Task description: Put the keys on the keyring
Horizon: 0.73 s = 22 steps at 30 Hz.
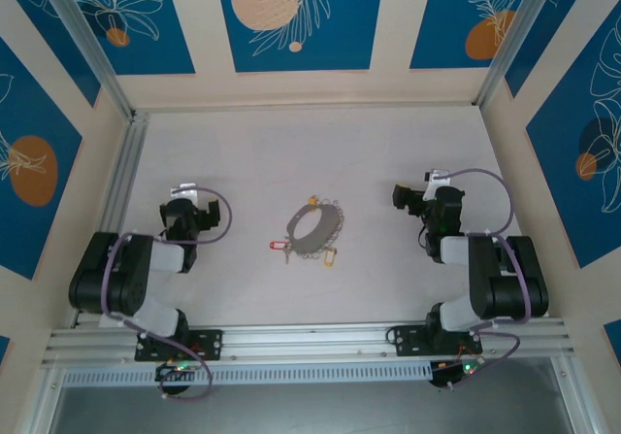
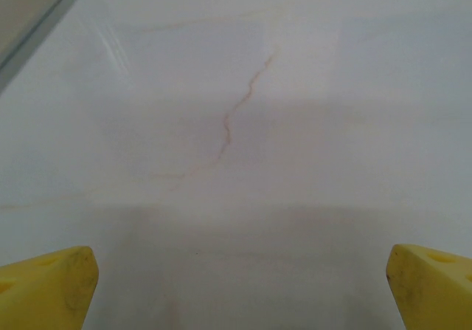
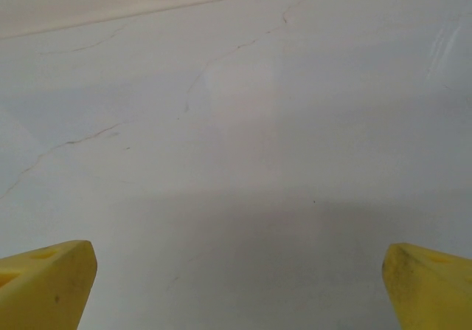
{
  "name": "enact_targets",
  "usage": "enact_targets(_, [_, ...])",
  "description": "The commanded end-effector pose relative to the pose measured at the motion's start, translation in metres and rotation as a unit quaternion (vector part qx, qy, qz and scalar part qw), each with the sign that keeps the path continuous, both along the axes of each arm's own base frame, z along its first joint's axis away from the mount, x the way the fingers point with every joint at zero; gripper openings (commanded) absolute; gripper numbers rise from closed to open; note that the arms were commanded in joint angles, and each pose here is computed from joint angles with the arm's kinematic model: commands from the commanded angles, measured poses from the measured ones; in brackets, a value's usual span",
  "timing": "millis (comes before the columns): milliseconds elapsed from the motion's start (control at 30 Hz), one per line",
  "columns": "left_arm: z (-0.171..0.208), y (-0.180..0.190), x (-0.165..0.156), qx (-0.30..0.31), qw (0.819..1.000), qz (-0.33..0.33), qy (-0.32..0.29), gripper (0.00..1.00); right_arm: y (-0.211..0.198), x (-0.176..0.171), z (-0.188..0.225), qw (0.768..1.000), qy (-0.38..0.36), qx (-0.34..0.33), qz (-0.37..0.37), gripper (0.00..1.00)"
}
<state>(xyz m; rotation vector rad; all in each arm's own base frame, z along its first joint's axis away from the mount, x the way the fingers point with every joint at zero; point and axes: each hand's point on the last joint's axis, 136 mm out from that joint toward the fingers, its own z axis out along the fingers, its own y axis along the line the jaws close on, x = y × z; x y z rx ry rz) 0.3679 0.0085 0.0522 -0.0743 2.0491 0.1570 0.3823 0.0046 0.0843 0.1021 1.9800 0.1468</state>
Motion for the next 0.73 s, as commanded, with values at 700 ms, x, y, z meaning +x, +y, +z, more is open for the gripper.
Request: enact_targets(700, [0.0417, -0.0099, 0.0244, 0.000, 0.996, -0.037, -0.084, 1.00, 0.0120, 0.0142, 0.0094, 0.999, -0.020, -0.019, 0.017, 0.99])
